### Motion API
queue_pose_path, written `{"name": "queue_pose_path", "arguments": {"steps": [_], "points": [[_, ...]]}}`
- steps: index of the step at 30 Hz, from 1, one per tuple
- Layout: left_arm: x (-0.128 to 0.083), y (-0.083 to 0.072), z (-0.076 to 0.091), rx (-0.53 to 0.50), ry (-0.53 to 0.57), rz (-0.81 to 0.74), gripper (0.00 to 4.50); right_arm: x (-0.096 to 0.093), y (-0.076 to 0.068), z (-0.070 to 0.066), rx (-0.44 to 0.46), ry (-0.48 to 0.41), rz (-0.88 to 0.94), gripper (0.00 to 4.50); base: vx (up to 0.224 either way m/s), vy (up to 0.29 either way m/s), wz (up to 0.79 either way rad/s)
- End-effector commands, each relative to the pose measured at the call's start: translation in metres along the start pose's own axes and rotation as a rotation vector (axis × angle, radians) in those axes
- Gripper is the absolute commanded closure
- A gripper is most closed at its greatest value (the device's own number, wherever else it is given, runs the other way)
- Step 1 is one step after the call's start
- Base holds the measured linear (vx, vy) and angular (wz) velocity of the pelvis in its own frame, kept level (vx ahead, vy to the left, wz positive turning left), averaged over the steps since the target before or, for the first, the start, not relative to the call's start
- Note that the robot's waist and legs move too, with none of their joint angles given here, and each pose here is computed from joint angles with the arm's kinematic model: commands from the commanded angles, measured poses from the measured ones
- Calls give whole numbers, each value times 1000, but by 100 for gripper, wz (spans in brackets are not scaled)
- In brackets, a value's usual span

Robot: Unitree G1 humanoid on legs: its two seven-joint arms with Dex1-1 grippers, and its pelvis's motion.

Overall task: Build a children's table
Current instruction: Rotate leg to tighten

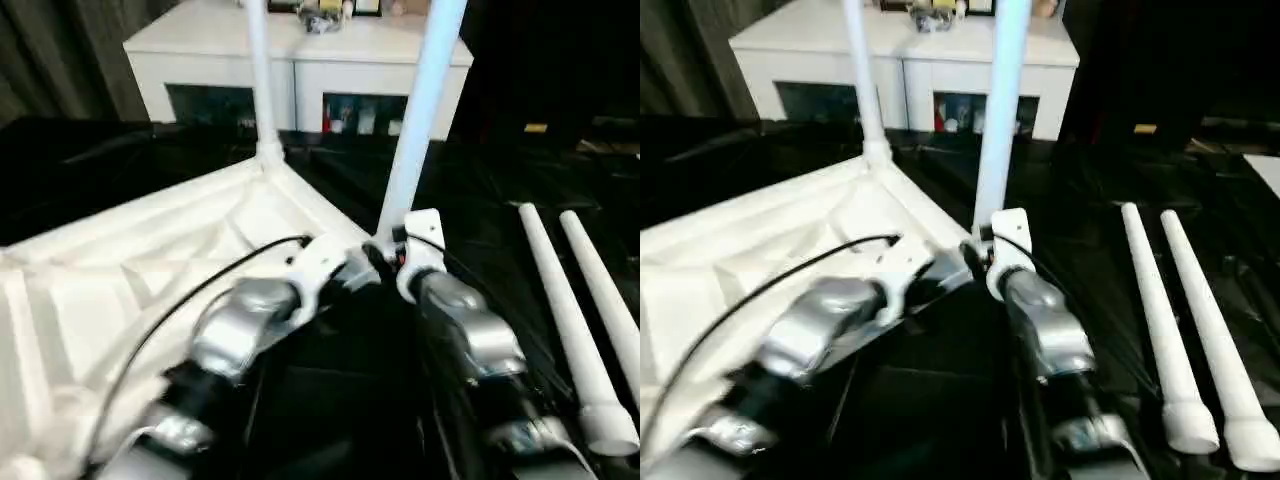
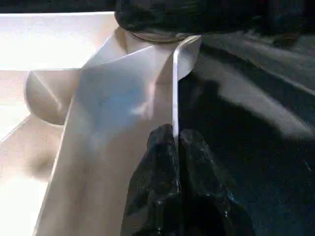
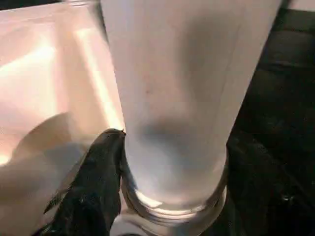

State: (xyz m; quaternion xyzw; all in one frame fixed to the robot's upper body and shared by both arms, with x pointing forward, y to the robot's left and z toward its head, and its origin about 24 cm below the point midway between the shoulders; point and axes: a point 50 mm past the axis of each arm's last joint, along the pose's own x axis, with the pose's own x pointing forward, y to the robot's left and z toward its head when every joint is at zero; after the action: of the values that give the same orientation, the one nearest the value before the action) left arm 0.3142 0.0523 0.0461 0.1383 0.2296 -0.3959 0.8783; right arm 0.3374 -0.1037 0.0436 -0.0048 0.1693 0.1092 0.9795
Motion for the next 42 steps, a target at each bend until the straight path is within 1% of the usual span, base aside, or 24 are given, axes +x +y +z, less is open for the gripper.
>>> {"name": "queue_pose_path", "arguments": {"steps": [1,2,3,4,5,6,8,9,12,13,14,15,16,18,19,20,21,24,25,28,34,38,39,42], "points": [[5,3,20,23,-78,87,450,3,11,-27,29,108,-5,183,0,0,0],[5,3,20,23,-78,87,450,3,11,-27,29,108,-5,183,0,0,0],[5,3,22,32,-86,90,450,4,15,-24,23,88,13,183,0,0,0],[6,3,24,48,-95,92,450,5,19,-19,48,56,36,183,0,0,0],[6,3,24,52,-97,91,450,5,20,-17,61,47,48,183,0,0,0],[5,4,24,53,-97,95,450,5,22,-12,107,8,94,148,0,0,0],[1,4,23,89,-100,68,450,2,15,-5,89,-35,91,114,0,0,0],[-2,5,21,104,-102,53,450,0,7,0,78,-66,72,111,0,0,0],[-7,6,18,123,-104,25,450,-5,-5,10,60,-108,69,79,0,0,0],[-10,7,17,139,-106,10,450,-7,-10,13,51,-119,75,79,0,0,0],[-13,8,15,153,-103,-16,450,-11,-16,17,27,-131,109,68,0,0,0],[-19,10,10,194,-91,-63,450,-20,-26,21,-54,-116,206,61,0,0,0],[-22,10,8,218,-92,-94,450,-25,-30,21,-93,-101,248,50,0,0,0],[-26,10,5,238,-86,-131,450,-32,-35,21,-128,-86,303,50,0,0,0],[-37,5,-1,309,-90,-276,450,-49,-42,21,-197,-69,459,50,0,0,0],[-37,5,-1,309,-90,-276,450,-49,-42,21,-197,-69,459,50,0,0,0],[-47,1,-9,329,-59,-386,450,-63,-44,20,-283,-59,583,50,0,0,0],[-55,3,-16,331,-8,-438,450,-77,-44,14,-328,-26,705,50,0,0,0],[-59,6,-17,332,-1,-460,450,-85,-45,8,-339,19,778,50,0,0,0],[-63,7,-16,330,-5,-485,450,-88,-44,3,-366,51,817,50,0,0,0],[-65,14,-15,346,-9,-467,450,-88,-43,-2,-408,88,839,50,0,0,0],[-66,15,-15,346,-11,-464,450,-86,-44,-1,-405,82,832,50,0,0,0],[-66,14,-14,345,-12,-465,450,-85,-44,0,-391,76,828,75,0,0,0],[-66,14,-15,344,-12,-465,450,-83,-44,1,-382,76,824,86,0,0,0]]}}
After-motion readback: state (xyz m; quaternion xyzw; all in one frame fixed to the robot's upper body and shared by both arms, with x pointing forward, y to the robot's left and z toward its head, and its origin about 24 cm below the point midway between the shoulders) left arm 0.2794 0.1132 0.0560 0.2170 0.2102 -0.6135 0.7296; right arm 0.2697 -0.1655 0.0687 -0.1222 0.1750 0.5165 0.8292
